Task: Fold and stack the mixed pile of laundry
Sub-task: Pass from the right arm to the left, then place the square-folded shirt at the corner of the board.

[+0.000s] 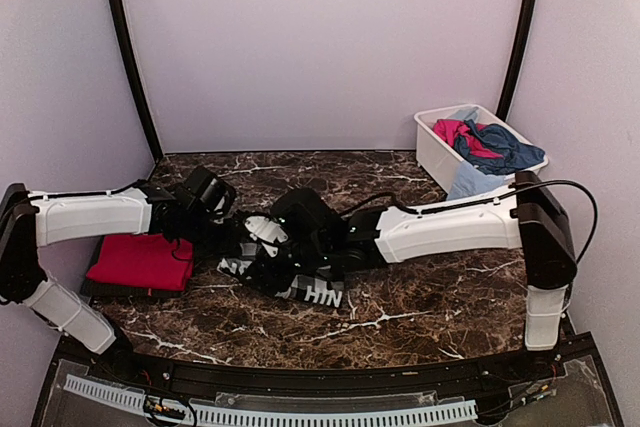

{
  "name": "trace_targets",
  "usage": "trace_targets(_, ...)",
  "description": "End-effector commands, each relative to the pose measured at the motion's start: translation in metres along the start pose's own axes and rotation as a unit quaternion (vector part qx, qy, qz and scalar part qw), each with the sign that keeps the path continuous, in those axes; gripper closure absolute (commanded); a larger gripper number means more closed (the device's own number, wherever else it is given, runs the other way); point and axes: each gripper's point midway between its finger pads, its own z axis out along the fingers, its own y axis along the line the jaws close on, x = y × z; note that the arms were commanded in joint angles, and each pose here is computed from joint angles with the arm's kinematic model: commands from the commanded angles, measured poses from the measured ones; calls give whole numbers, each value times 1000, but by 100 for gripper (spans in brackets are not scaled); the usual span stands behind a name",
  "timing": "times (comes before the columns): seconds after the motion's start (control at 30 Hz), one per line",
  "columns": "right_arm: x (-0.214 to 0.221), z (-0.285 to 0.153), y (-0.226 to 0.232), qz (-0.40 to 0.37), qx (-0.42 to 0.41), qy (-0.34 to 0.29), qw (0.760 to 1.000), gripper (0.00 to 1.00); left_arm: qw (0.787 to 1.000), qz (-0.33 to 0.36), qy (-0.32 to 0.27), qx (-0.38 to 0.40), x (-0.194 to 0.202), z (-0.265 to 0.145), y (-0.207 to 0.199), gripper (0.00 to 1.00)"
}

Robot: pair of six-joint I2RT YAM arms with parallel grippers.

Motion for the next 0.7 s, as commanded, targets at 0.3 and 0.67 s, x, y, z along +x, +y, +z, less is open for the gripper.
trace_targets(0.3,-29,-89,-30,47,13,-89,995,23,965,155,-75,-197,-36,-121,68,100)
trace_targets(0.67,-29,-94,-32,43,16,-101,994,23,949,188,-117,-225,-62,-181,67,100)
